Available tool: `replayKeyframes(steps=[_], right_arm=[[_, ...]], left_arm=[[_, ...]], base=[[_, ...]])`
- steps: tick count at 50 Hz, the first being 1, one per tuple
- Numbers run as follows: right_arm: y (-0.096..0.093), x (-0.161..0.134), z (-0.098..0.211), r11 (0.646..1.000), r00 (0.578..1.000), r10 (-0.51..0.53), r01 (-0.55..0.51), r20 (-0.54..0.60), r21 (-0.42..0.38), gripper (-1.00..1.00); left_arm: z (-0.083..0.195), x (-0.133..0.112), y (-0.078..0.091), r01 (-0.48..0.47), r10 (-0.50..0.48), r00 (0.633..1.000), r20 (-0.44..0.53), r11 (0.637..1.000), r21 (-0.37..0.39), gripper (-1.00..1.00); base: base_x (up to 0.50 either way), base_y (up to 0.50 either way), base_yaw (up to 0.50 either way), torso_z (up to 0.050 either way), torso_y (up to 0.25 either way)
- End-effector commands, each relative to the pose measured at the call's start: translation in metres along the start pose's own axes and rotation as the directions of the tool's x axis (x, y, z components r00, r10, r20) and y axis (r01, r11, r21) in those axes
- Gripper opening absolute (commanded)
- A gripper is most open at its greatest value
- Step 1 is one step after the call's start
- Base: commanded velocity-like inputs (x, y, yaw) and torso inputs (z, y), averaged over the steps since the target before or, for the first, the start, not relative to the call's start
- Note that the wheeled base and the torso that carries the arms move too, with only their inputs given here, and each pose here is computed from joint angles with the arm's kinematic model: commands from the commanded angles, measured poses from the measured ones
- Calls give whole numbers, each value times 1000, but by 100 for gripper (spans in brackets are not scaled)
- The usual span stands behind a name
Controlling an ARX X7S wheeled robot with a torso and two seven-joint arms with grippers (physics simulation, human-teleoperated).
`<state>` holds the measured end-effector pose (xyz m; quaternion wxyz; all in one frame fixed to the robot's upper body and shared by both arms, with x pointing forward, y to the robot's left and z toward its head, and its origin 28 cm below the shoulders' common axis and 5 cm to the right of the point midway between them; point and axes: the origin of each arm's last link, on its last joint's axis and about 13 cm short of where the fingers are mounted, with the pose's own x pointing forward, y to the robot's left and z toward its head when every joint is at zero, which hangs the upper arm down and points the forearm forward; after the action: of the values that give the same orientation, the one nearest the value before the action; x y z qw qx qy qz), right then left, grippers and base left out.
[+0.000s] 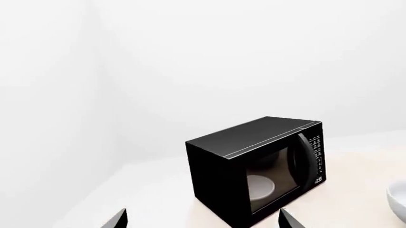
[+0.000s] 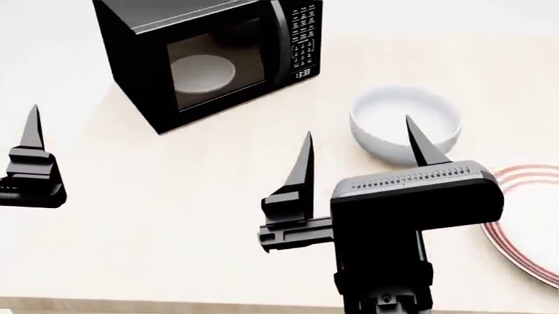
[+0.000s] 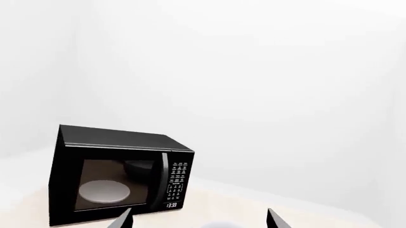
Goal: Open the microwave.
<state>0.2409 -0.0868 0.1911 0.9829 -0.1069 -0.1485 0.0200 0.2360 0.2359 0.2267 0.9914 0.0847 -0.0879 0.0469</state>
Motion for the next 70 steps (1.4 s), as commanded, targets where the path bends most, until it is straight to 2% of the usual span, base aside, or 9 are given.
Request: replayKeyframes(steps=[1, 13, 14, 26, 29, 70], right_arm=[[0, 0, 0, 1000, 1000, 2, -2, -1, -1, 100], [0, 0, -1, 1000, 1000, 5, -5, 2, 0, 100], [0, 1, -2, 999, 1000, -13, 13, -5, 39, 100], [1, 1, -2, 1000, 1000, -6, 6, -10, 19, 100], [1, 1, -1, 996, 1000, 26, -25, -15, 83, 100], [0, 0, 0, 996, 1000, 24, -24, -2, 84, 100]], left_arm=[[0, 0, 0, 0, 0, 1000, 0, 1000, -1, 100], [1, -1, 0, 2, -2, 1000, 0, 1000, -3, 100], [0, 0, -1, 1, -1, 1000, -2, 1000, -5, 100], [-1, 1, 0, 0, 0, 1000, -2, 1000, -6, 100], [-1, 1, 0, 0, 0, 1000, -2, 1000, -6, 100], [-1, 1, 0, -1, 1, 1000, -2, 1000, -7, 100]], base=[[0, 500, 0, 0, 0], [0, 500, 0, 0, 0], [0, 0, 0, 0, 0], [0, 0, 0, 0, 0], [0, 0, 0, 0, 0], [493, 0, 0, 0, 0]])
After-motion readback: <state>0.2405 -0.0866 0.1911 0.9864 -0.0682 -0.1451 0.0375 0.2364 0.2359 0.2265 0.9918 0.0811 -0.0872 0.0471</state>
